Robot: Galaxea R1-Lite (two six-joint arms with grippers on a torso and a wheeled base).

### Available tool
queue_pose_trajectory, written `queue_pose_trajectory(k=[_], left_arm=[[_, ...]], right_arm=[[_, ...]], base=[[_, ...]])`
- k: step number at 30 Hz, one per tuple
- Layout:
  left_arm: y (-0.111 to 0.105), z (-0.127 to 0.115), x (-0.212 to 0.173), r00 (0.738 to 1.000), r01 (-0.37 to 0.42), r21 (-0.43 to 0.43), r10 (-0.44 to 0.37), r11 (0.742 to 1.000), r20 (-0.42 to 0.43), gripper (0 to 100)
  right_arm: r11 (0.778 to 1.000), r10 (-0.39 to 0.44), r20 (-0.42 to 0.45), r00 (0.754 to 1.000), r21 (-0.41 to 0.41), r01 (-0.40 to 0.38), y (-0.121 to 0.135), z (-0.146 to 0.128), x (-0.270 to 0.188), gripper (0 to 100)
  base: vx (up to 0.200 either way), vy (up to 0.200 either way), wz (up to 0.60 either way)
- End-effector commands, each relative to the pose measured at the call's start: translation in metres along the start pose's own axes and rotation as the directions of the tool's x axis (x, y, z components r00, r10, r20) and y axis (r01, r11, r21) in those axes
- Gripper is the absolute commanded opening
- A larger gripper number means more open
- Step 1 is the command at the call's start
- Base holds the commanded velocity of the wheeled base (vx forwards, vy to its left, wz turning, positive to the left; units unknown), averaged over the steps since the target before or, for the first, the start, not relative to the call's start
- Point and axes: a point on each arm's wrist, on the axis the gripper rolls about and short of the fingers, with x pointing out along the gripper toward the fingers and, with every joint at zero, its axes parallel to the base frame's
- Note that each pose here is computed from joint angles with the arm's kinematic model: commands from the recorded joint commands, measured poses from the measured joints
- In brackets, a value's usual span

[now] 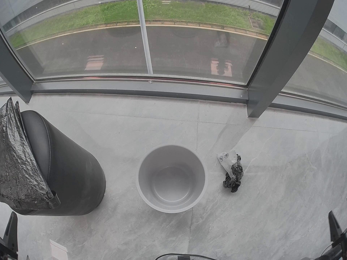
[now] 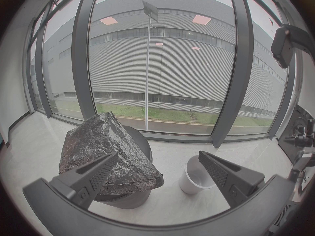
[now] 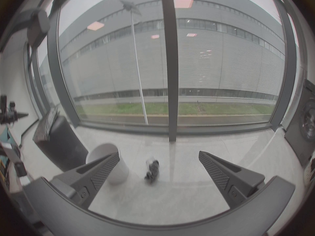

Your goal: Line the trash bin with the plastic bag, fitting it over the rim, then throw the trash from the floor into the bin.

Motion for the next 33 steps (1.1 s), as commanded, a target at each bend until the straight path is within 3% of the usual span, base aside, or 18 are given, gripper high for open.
queue_pose_trajectory(k=[1,5,8,9,11,12,13,14,18,22,24,25,26,29,31,33], left_arm=[[0.0,-0.005,0.009,0.996,0.003,0.008,-0.003,1.0,-0.095,100],[0.001,-0.007,0.015,0.99,0.013,0.038,-0.007,0.999,-0.142,100],[0.001,-0.007,0.019,0.985,0.03,0.09,-0.014,0.995,-0.174,100],[0.001,-0.01,0.024,0.975,0.05,0.178,-0.01,0.983,-0.221,100],[0.001,-0.01,0.024,0.975,0.05,0.178,-0.01,0.983,-0.221,100],[0.001,-0.012,0.032,0.96,0.091,0.305,-0.002,0.948,-0.28,100],[0.001,-0.012,0.032,0.96,0.093,0.31,-0.002,0.946,-0.281,100],[0.001,-0.01,0.036,0.955,0.114,0.366,0.0,0.924,-0.297,100],[0.002,-0.008,0.046,0.939,0.154,0.48,0.023,0.863,-0.343,100],[0.001,-0.006,0.06,0.914,0.197,0.49,0.021,0.849,-0.404,100],[0.001,-0.002,0.069,0.902,0.239,0.542,0.024,0.806,-0.432,100],[0.001,-0.002,0.07,0.9,0.246,0.552,0.024,0.796,-0.435,100],[0.001,0.002,0.075,0.896,0.28,0.612,0.027,0.739,-0.443,100],[0.001,0.006,0.081,0.898,0.323,0.702,0.028,0.635,-0.439,100],[0.002,0.005,0.087,0.893,0.349,0.736,0.033,0.58,-0.45,100],[0.002,0.005,0.092,0.893,0.349,0.764,0.055,0.543,-0.447,100]], right_arm=[[0.988,0.02,0.222,0.975,0.144,-0.053,0.005,0.09,-0.007,100],[0.988,0.089,0.173,0.981,0.11,-0.109,0.006,0.107,0.009,100],[0.98,0.147,0.115,0.982,0.118,-0.16,0.007,0.112,0.025,100],[0.964,0.208,0.055,0.977,0.155,-0.215,0.007,0.116,0.046,100],[0.964,0.208,0.055,0.977,0.155,-0.215,0.007,0.116,0.046,100],[0.929,0.317,0.046,0.947,0.185,-0.32,0.014,0.128,0.084,100],[0.926,0.327,0.047,0.944,0.186,-0.33,0.016,0.129,0.088,100],[0.914,0.356,0.048,0.933,0.191,-0.358,0.023,0.134,0.113,100],[0.913,0.359,0.013,0.933,0.204,-0.354,0.038,0.128,0.161,100],[0.892,0.376,0.016,0.927,0.266,-0.366,0.054,0.119,0.19,100],[0.886,0.354,0.023,0.935,0.31,-0.343,0.062,0.111,0.206,100],[0.887,0.351,0.023,0.936,0.313,-0.34,0.062,0.11,0.208,100],[0.889,0.34,0.014,0.94,0.323,-0.326,0.065,0.105,0.217,100],[0.894,0.326,0.002,0.945,0.325,-0.309,0.068,0.096,0.229,100],[0.893,0.325,-0.007,0.946,0.33,-0.304,0.069,0.093,0.231,100],[0.894,0.323,-0.015,0.946,0.333,-0.3,0.069,0.091,0.232,100]], base=[[0.0,0.0,0.0],[0.0,0.0,0.0],[0.0,0.0,0.0],[0.0,0.0,0.0],[0.0,0.0,0.0],[0.0,0.0,0.0],[0.0,0.0,0.0],[0.0,0.0,0.0],[0.0,0.0,0.0],[0.0,0.0,0.0],[0.0,0.0,0.0],[0.0,0.0,0.0],[0.0,0.0,0.0],[0.0,0.0,0.0],[0.0,0.0,0.0],[0.0,0.0,0.0]])
